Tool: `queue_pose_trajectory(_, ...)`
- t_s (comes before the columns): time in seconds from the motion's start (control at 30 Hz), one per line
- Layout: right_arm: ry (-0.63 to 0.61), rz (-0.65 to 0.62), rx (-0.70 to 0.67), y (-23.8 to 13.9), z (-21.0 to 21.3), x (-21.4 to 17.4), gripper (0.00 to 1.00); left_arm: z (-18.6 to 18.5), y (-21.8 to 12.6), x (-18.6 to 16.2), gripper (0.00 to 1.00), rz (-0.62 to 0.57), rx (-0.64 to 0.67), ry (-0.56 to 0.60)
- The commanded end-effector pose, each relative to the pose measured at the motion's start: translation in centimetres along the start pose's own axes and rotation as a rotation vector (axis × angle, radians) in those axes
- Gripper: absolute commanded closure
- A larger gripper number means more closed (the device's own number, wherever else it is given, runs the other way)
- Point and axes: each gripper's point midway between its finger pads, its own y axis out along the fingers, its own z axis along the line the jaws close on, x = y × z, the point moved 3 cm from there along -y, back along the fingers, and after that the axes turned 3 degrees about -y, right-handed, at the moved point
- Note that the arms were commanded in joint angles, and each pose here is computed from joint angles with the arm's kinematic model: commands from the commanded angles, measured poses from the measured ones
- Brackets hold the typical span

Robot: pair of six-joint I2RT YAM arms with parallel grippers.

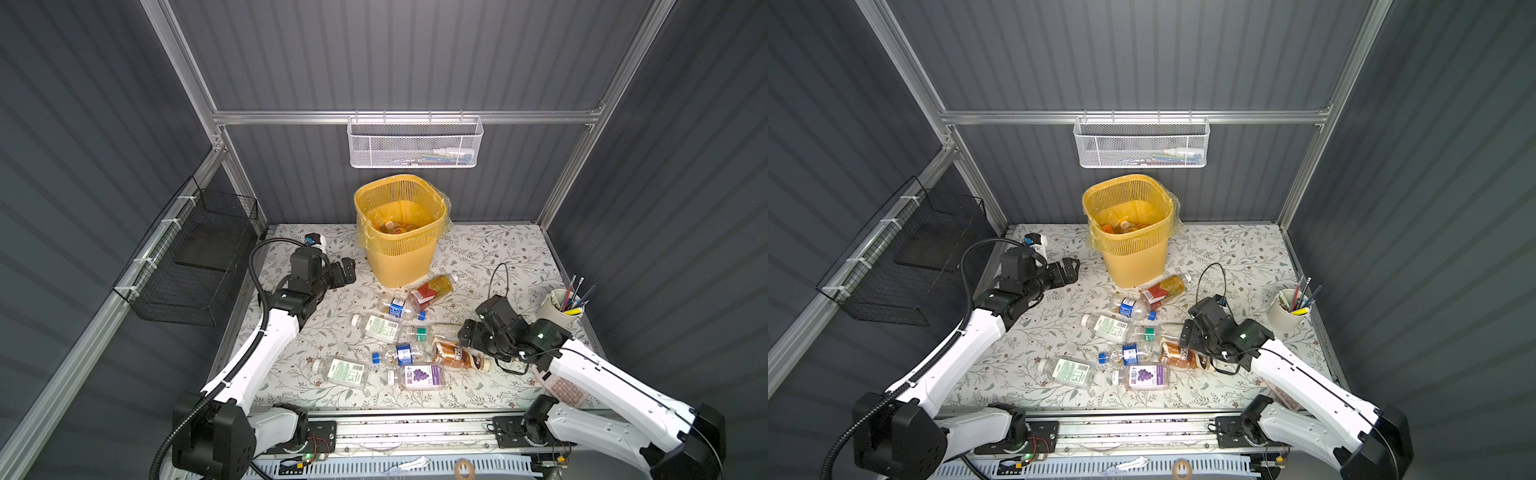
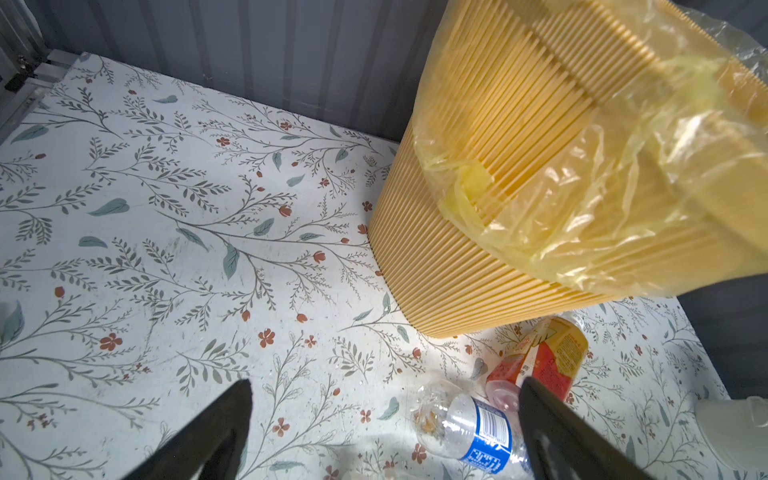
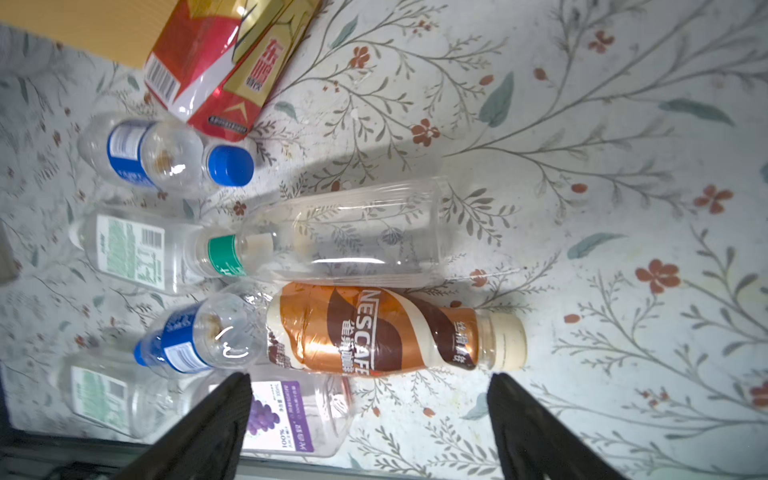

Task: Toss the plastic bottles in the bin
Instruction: 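Withdraw the left gripper from the bin while right gripper lowers onto brown Nescafe bottle, then grasp the brown Nescafe bottle with the right gripper and lift it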

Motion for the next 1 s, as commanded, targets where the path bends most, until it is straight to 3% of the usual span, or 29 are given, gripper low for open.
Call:
queue_pose_trajectory(0.0,-0.281,0.000,-0.019,0.7,0.8,-1.0,0.08,-0.3,-0.5,-0.2,0.00,0.007,-0.020,0.020)
queue_pose_trajectory(0.23,-0.496,0.038,-0.003,1.7,2.4,-3.1,0.10,-0.6,-0.4,-0.5,0.00,0.023,-0.037,0.021)
queue_pose_trajectory(0.37,-0.574,0.046,0.012,1.9,2.9,-3.5,0.15,-0.5,-0.3,-0.7,0.00,0.038,-0.035,0.023)
queue_pose_trajectory(0.97,-0.675,0.145,-0.156,5.8,2.0,-3.9,0.20,-0.5,0.5,-1.2,0.00,0.068,-0.038,0.019)
